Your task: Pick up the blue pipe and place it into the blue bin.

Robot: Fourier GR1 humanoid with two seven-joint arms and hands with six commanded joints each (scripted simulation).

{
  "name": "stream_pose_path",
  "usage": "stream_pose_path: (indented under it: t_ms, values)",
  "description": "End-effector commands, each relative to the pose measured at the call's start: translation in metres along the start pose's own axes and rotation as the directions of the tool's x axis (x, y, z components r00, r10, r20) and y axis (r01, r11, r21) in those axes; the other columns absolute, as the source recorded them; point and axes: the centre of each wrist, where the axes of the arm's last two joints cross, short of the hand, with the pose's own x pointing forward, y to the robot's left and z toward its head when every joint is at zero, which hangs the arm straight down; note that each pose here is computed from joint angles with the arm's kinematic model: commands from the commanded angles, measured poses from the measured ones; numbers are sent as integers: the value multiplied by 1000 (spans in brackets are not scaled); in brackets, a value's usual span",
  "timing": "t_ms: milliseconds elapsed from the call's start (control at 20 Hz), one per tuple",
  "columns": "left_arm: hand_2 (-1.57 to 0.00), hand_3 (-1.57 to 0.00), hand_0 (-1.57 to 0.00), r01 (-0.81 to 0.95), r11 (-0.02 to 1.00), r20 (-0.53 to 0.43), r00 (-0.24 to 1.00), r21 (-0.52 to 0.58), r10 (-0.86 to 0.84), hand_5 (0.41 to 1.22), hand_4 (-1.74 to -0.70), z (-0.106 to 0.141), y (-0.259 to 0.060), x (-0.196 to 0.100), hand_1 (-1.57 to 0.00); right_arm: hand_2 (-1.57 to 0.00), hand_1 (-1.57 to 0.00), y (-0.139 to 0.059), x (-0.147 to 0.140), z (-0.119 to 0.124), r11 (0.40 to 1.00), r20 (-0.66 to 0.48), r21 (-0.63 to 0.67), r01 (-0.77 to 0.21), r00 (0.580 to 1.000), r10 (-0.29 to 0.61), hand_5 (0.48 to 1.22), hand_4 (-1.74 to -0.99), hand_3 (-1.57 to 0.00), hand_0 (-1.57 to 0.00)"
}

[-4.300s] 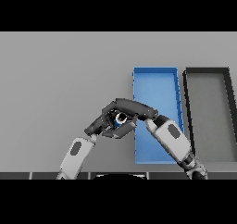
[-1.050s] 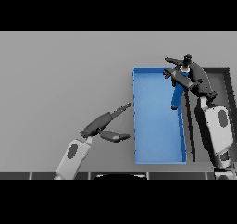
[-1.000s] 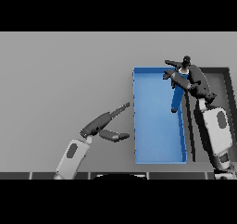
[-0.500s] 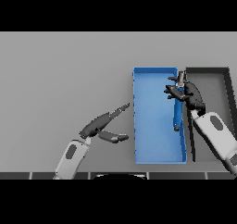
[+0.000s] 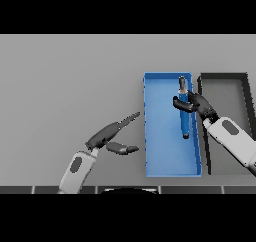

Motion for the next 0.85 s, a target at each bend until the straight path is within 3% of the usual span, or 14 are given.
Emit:
stream_pose_path:
  t_ms: [0, 350, 800]
  values:
    - [1, 1, 1, 1, 1000, -6, 1000, 3, -1, 426, -885, 0, 1, -1, 1, -91, -91, 1, -1, 0, 1000, -10, 2, -8, 1000, 8, 868, -1071, -53, -100]
    - [1, 1, 1, 6, 1000, -6, 1000, 9, -6, 429, -888, 0, 1, 1, 1, -18, -18, 1, -7, -5, 997, -46, 1, -71, 996, 71, 696, -1033, -10, -20]
    - [1, 1, 1, 11, 1000, -14, 1000, 6, -11, 431, -885, 10, -3, -16, 1, -5, -5, 2, -6, -5, 992, -52, 19, -121, 991, 122, 643, -1022, -3, -6]
